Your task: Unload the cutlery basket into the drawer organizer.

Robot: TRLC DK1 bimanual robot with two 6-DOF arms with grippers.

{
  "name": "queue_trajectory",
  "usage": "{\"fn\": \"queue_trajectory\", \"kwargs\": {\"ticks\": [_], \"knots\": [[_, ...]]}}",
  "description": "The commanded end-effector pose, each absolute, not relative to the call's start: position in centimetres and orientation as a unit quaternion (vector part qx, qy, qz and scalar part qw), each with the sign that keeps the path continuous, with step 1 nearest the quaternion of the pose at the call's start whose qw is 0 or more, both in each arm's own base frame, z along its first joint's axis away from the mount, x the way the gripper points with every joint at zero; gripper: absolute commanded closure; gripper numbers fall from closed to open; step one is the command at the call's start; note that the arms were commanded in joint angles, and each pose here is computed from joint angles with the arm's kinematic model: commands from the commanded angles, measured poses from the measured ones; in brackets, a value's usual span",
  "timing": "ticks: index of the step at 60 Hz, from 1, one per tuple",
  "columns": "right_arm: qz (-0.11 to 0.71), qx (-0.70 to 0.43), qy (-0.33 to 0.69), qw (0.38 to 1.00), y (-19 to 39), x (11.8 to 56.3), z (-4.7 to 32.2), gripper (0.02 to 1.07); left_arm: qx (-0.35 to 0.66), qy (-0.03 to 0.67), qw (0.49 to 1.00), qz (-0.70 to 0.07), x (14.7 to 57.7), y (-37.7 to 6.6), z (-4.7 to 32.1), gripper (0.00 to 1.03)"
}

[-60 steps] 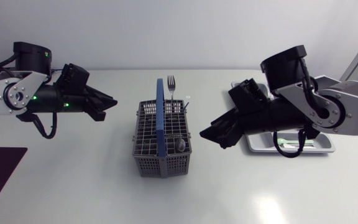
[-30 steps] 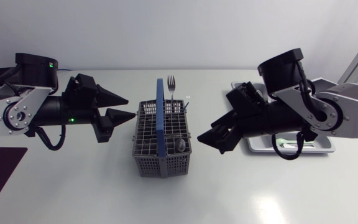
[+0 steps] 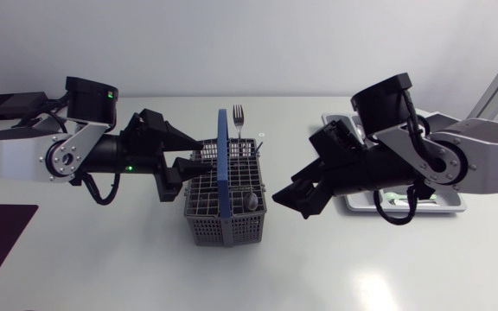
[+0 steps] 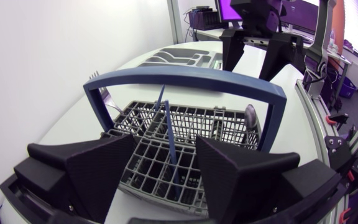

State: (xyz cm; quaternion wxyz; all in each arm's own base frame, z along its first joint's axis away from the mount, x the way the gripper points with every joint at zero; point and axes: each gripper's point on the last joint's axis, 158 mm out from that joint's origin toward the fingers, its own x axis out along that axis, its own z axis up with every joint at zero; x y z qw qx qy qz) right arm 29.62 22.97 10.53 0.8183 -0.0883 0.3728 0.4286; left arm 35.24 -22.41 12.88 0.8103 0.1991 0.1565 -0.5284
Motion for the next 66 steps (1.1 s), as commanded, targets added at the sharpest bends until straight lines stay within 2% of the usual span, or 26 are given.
{"fn": "queue_trajectory", "kwargs": {"ticks": [1,16,28,44,46,51,66], "knots": [[0.427,-0.091,0.399,0.806,22.7,28.7,8.4,0.17,0.212,0.135,0.802,-0.542,35.9,-23.6,13.5,0.14],[0.423,-0.092,0.401,0.807,22.6,28.9,8.3,0.17,0.215,0.129,0.793,-0.555,36.5,-25.0,13.3,0.14],[0.417,-0.094,0.404,0.808,22.4,29.2,8.1,0.17,0.217,0.123,0.789,-0.561,36.8,-25.7,13.0,0.18],[0.415,-0.092,0.405,0.809,22.7,29.9,8.1,0.17,0.219,0.105,0.786,-0.569,36.8,-26.1,13.0,0.50],[0.415,-0.092,0.404,0.810,22.8,29.9,8.3,0.17,0.217,0.102,0.785,-0.572,36.8,-26.2,13.1,0.55],[0.414,-0.092,0.404,0.811,22.8,30.0,8.3,0.17,0.215,0.096,0.782,-0.577,36.5,-26.4,13.2,0.80],[0.414,-0.092,0.410,0.808,22.6,29.8,7.8,0.17,0.211,0.096,0.772,-0.591,35.7,-26.8,12.6,0.84]]}}
